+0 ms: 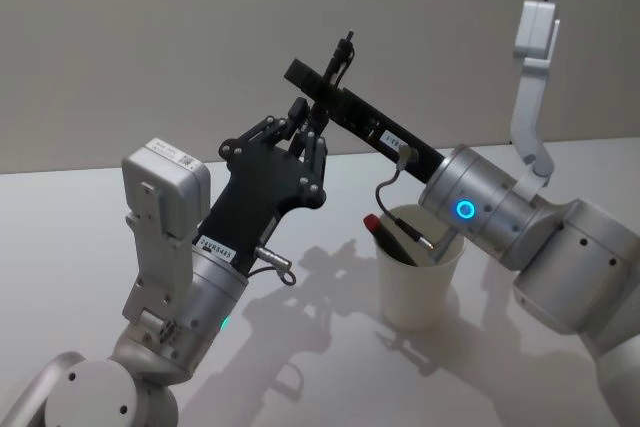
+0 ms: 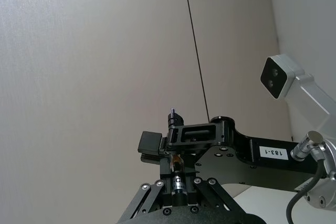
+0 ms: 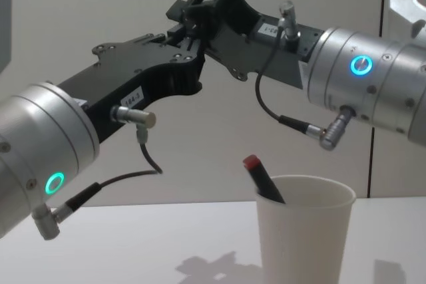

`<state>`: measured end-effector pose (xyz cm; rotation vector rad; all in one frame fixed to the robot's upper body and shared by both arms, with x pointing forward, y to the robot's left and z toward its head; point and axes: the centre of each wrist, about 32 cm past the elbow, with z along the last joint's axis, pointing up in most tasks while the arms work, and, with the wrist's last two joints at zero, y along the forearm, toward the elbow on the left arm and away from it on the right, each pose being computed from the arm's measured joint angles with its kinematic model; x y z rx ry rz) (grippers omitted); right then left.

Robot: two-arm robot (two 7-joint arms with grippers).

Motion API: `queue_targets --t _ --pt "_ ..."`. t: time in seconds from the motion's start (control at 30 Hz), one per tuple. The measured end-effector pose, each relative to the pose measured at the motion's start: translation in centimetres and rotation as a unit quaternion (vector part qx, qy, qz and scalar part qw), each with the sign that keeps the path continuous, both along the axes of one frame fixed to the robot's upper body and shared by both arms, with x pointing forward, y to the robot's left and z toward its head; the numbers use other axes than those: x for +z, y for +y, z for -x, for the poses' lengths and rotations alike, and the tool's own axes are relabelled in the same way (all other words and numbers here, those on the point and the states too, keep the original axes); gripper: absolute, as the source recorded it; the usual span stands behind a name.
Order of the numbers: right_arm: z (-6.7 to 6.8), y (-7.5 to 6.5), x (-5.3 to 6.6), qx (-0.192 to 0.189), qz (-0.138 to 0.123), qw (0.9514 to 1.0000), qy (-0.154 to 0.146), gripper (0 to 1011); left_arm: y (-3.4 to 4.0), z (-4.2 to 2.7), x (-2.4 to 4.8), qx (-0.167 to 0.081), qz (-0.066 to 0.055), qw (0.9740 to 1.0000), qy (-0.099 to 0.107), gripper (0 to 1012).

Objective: Place the pen into the pen holder.

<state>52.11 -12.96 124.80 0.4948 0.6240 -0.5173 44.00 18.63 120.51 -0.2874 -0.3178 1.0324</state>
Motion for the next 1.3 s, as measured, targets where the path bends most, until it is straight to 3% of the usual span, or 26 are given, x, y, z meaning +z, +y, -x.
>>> queue_targets --t 1.23,1.3 --pt "-0.01 0.00 -0.04 -0.001 0.001 1.0000 0.001 132 0.00 0.00 0.01 0.000 0.001 1.0000 0.000 142" --pt "-0.01 0.00 -0.04 -0.001 0.001 1.0000 0.001 133 0.00 0.00 0.01 0.000 0.001 1.0000 0.000 185"
